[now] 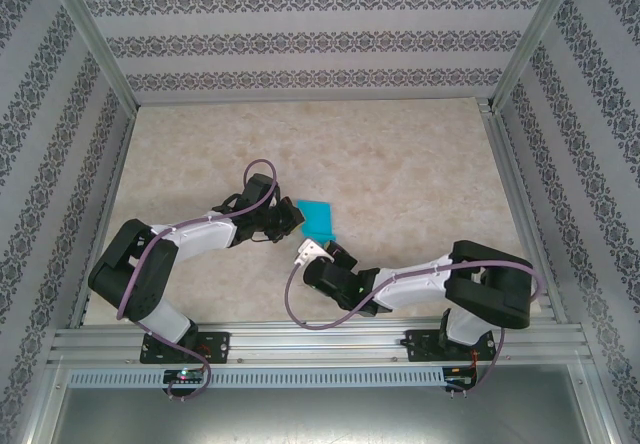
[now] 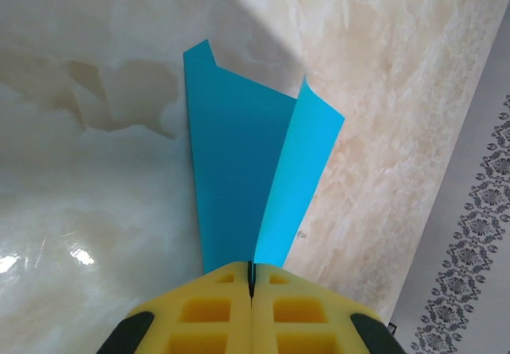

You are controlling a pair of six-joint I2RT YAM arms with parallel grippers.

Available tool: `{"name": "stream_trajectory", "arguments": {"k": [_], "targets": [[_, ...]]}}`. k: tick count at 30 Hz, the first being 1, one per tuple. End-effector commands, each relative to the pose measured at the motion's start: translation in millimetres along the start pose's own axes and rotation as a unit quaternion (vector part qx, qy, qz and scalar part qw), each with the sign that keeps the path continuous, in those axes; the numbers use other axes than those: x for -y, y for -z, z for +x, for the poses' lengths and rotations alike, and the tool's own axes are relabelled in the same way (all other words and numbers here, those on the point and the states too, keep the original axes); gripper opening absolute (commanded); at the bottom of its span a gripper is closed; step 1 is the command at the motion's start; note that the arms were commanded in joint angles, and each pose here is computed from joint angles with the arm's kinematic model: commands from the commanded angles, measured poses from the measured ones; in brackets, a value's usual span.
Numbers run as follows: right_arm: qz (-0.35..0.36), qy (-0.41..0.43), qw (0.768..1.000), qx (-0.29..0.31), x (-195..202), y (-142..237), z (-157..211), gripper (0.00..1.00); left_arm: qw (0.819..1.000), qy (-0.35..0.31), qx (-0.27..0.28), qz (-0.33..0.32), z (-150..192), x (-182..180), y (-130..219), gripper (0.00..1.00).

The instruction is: Fold a paper plane with a square sheet of paper (pick it up from the middle)

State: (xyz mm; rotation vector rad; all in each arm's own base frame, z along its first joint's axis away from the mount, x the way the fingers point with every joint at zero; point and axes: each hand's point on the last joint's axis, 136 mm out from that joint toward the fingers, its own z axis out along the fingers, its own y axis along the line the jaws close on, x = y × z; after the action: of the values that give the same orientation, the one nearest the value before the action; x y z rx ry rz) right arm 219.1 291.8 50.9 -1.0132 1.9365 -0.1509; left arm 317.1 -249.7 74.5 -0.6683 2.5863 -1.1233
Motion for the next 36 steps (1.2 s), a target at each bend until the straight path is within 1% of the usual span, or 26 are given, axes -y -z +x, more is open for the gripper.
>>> {"name": "stream_trajectory", "arguments": {"k": [1,4,7,11,18,25,27,28,29,30,32,34,35,36], "targets": [[0.034,0.007,0.999,0.014,5.2,-3.4,-12.3,0.40,1.000,0.007,0.001,-0.004,2.0,-0.9,1.4,0.07],[0.041,0.003,0.999,0.014,5.1,-6.5,-12.4,0.34,1.000,0.006,-0.001,-0.005,2.5,-1.2,0.2,0.07],[0.044,-0.003,0.999,0.017,5.8,-6.7,-12.7,0.29,1.000,0.005,-0.004,-0.005,3.2,-0.9,-0.6,0.07],[0.043,-0.006,0.999,0.017,4.9,-7.6,-12.0,0.27,1.000,0.006,-0.005,-0.008,3.4,-2.7,-2.1,0.07],[0.040,-0.014,0.999,0.012,2.3,-9.3,-7.4,0.19,1.000,0.005,-0.009,-0.008,5.4,-1.1,-5.1,0.07],[0.039,-0.029,0.999,0.008,3.1,-10.7,-2.9,0.04,1.000,0.003,-0.011,-0.010,8.0,-0.8,-4.8,0.08],[0.034,-0.034,0.999,0.007,3.1,-11.4,-1.6,0.00,1.000,0.002,-0.009,-0.010,7.7,-0.5,-2.9,0.09],[0.033,-0.038,0.999,0.006,4.1,-12.0,-0.9,0.00,1.000,0.000,-0.006,-0.011,7.3,-0.2,-1.5,0.09],[0.031,-0.040,0.999,0.006,4.2,-12.1,-0.4,0.00,1.000,-0.002,-0.004,-0.014,6.7,-0.7,0.0,0.12],[0.027,-0.043,0.999,0.008,4.7,-12.2,-0.3,0.00,1.000,-0.004,0.000,-0.018,5.8,-0.7,2.2,0.19],[0.015,-0.053,0.998,0.013,4.2,-11.7,-0.9,0.00,0.999,-0.012,0.008,-0.028,4.0,-1.6,7.5,0.24],[0.000,-0.065,0.998,0.022,3.7,-10.6,-3.9,0.00,0.998,-0.016,0.027,-0.050,-1.0,-6.5,16.2,0.38],[-0.007,-0.068,0.997,0.026,2.7,-10.1,-4.3,0.00,0.997,-0.018,0.035,-0.061,-2.7,-9.6,20.4,0.43],[-0.013,-0.072,0.997,0.031,2.3,-9.6,-5.5,0.00,0.996,-0.019,0.044,-0.072,-4.3,-13.5,24.7,0.51]]}}
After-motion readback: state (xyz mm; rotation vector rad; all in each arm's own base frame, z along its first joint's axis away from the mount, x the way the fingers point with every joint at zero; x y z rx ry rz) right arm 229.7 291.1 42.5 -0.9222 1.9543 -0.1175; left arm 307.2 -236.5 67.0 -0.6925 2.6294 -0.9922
